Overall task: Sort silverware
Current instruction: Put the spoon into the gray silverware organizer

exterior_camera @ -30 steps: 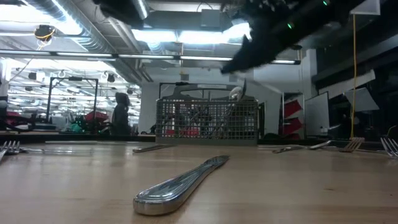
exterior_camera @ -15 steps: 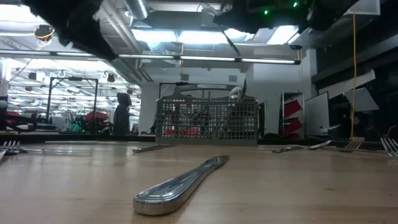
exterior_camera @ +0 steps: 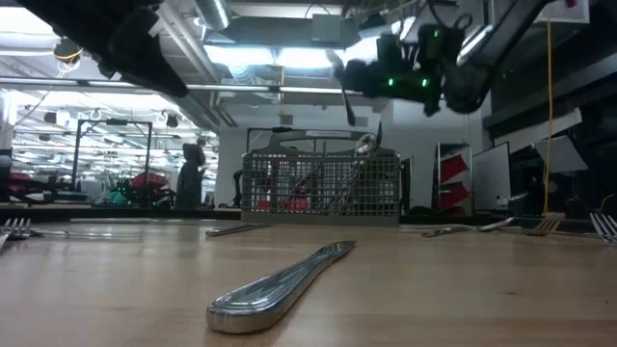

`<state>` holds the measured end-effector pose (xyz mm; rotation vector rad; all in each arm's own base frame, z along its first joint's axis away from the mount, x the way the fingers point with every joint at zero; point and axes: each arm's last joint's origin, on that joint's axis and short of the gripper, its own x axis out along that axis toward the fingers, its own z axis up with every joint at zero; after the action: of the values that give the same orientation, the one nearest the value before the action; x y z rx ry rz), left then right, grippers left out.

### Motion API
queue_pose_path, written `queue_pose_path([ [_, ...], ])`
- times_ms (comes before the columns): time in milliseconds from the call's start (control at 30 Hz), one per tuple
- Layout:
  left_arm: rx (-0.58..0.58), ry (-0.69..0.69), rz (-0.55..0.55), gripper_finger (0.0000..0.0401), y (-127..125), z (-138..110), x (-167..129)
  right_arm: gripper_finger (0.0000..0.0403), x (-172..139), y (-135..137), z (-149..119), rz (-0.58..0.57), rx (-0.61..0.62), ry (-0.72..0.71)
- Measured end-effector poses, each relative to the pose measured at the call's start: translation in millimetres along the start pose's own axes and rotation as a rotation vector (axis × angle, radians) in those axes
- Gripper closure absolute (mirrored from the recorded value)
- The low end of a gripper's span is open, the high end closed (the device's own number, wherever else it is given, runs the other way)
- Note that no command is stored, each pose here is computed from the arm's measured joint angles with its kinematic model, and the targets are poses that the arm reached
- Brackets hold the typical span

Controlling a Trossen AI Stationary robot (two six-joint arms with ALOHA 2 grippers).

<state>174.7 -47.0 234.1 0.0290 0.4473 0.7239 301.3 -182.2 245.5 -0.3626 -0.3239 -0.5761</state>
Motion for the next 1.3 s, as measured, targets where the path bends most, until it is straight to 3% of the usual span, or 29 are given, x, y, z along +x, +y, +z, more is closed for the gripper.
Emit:
queue_pose_path([
  [233, 0.001, -0.013, 0.026, 0.0313, 2, 3, 3, 0.0384, -3, -2, -39, -0.024, 0.009, 0.029],
  [733, -0.025, 0.003, 0.107, 0.0313, 12, 6, 15, 0.0382, -3, 0, -45, -0.027, 0.007, 0.008],
  [933, -0.205, -0.071, 0.152, 0.0313, 14, 21, 31, 0.0382, -4, 0, -43, -0.034, 0.006, -0.019],
  [1133, -0.297, -0.189, 0.241, 0.0313, 25, 46, 61, 0.0382, -4, 0, -43, -0.026, 0.006, -0.022],
  [1300, -0.393, -0.351, 0.112, 0.0313, 49, 72, 88, 0.0381, -4, 0, -43, -0.027, 0.006, -0.024],
])
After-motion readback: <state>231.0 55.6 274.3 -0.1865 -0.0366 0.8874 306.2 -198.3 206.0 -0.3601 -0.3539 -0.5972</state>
